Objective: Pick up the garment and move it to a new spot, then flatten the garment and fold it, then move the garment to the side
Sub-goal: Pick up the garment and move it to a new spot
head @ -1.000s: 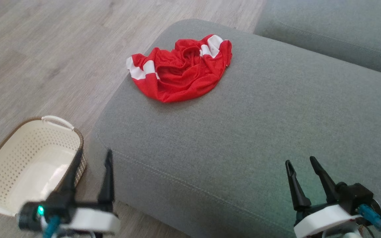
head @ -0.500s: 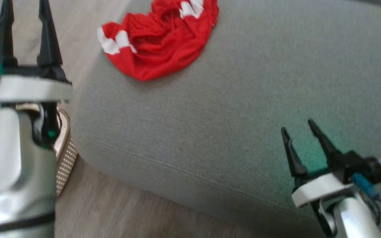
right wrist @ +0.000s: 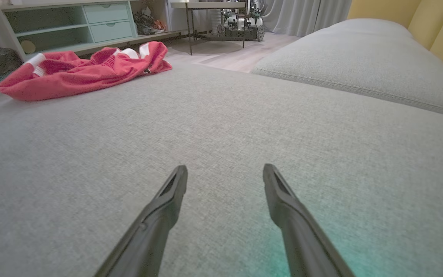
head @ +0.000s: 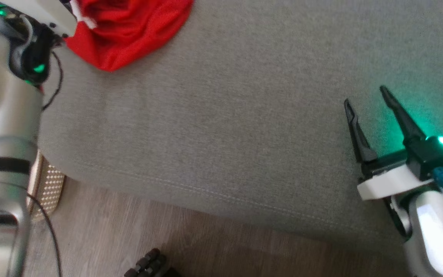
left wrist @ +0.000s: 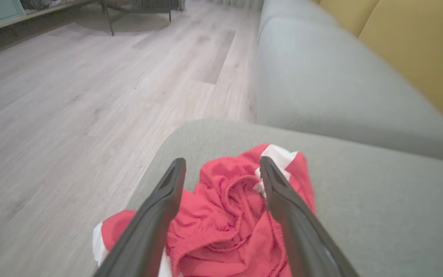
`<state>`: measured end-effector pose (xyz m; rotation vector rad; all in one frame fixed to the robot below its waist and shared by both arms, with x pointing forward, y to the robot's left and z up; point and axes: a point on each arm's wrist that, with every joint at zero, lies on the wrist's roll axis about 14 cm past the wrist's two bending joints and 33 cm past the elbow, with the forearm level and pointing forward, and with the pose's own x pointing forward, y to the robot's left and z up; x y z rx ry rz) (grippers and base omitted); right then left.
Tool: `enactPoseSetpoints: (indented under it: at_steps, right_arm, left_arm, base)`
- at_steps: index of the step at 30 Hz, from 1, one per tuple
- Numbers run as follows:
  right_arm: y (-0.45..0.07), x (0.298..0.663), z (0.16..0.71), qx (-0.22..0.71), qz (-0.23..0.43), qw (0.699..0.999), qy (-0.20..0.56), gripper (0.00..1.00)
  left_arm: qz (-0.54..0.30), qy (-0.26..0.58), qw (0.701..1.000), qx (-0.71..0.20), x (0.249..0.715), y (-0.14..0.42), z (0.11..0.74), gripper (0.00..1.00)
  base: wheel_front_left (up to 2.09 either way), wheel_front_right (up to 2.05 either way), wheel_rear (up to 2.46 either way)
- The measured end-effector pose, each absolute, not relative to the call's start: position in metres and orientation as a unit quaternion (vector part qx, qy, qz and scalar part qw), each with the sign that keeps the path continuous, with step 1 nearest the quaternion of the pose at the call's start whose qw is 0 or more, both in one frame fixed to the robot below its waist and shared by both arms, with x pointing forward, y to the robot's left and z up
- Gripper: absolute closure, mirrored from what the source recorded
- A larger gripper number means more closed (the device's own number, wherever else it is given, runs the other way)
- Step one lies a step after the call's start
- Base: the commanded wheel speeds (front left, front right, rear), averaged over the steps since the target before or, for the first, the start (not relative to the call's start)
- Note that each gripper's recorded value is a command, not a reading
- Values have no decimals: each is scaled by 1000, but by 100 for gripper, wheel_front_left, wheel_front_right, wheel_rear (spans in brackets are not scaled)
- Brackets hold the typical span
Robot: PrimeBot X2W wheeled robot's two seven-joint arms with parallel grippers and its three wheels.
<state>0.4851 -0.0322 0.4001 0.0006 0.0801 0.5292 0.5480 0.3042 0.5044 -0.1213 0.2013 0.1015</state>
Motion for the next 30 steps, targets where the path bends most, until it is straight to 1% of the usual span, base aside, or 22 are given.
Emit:
enactPoseSetpoints:
  at_steps: [4, 6, 9, 13, 16, 24, 25, 26, 30]
  right_arm:
    - [-41, 496, 390, -4, 253, 967, 38, 0]
    - [-49, 506, 392, -5, 243, 970, 25, 0]
    - [-58, 516, 394, -12, 235, 972, 11, 0]
    - [-63, 520, 393, -11, 230, 973, 3, 0]
    - [-67, 521, 392, -10, 226, 974, -3, 0]
    - [-78, 527, 393, -19, 214, 977, -14, 0]
    - [-79, 527, 394, -20, 212, 977, -15, 0]
    - [-80, 527, 395, -20, 211, 977, -16, 0]
    - [-84, 529, 403, -22, 204, 978, -25, 0]
  left_arm:
    - [36, 208, 977, -14, 559, 304, 452, 0]
    - [30, 255, 966, -16, 567, 299, 423, 0]
    - [18, 298, 954, -31, 574, 286, 397, 0]
    - [8, 327, 944, -55, 581, 273, 369, 0]
    - [-7, 357, 933, -49, 579, 264, 346, 0]
    - [-8, 371, 928, -39, 591, 270, 333, 0]
    - [-12, 373, 927, -36, 592, 269, 332, 27]
    - [-12, 373, 927, -32, 593, 271, 332, 100]
    - [-23, 356, 934, -8, 595, 270, 335, 100]
  base:
    - [0, 0, 0]
    - [0, 0, 0]
    - [0, 0, 0]
    - [0, 0, 0]
    - [0, 0, 0]
    - [0, 0, 0]
    - [0, 0, 0]
    - [0, 0, 0]
    - [0, 0, 0]
